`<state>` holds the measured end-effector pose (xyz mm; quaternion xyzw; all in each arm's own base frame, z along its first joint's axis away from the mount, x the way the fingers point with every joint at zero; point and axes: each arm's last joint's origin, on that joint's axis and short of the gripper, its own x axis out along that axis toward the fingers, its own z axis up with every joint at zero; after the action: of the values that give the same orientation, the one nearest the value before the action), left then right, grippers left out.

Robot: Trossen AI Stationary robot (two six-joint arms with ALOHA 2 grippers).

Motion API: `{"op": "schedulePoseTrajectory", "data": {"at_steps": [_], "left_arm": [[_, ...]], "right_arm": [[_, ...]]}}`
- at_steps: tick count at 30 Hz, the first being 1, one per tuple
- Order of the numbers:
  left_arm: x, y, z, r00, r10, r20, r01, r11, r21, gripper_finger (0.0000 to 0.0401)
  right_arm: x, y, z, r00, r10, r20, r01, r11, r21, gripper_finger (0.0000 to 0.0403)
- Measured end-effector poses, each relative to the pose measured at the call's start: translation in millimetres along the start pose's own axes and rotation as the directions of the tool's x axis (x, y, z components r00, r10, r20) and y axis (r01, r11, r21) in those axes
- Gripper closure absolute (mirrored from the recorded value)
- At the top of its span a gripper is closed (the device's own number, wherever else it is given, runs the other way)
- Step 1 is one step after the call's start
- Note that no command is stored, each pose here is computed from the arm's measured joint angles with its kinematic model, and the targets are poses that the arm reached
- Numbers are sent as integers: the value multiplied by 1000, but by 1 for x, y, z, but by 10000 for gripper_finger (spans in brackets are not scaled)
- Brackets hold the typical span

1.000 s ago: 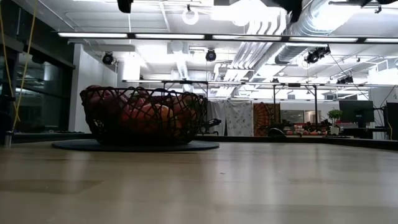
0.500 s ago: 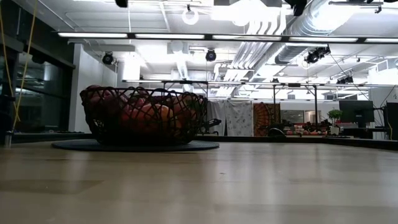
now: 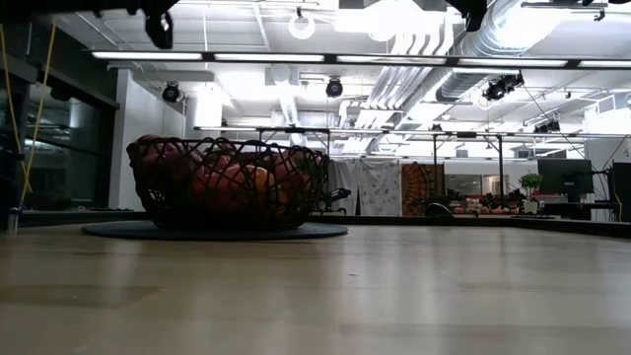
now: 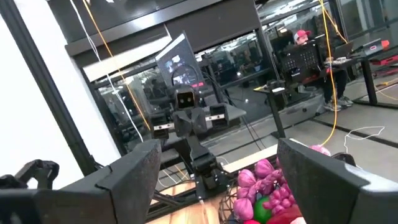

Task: Build produce basket
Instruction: Return to Home Position

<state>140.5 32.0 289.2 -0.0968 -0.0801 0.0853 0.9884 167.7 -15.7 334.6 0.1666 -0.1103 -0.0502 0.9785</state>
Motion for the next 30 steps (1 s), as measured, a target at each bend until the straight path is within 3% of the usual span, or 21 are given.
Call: {"op": "schedulePoseTrajectory", "data": {"at_steps": [9, 17, 24, 27, 30], "left_arm": [[-39, 7, -57, 999, -15, 31, 19, 992, -126, 401], [-58, 11, -90, 996, -53, 71, 66, 979, -195, 401], [-61, 13, -106, 998, 0, -57, -8, 988, -152, 401], [-62, 15, -116, 986, 14, -167, -33, 993, -111, 401], [-61, 14, -116, 982, -39, -184, 19, 993, -112, 401]], "right_arm": [[0, -1, -1, 1000, -28, -2, 28, 1000, -1, 91], [0, -2, -1, 998, -55, 6, 54, 997, 49, 91], [0, -2, -1, 999, -46, 2, 45, 995, 91, 91], [0, -1, -1, 999, -37, -6, 37, 994, 106, 91], [0, -1, -2, 1000, -13, -24, 15, 994, 106, 91]]}}
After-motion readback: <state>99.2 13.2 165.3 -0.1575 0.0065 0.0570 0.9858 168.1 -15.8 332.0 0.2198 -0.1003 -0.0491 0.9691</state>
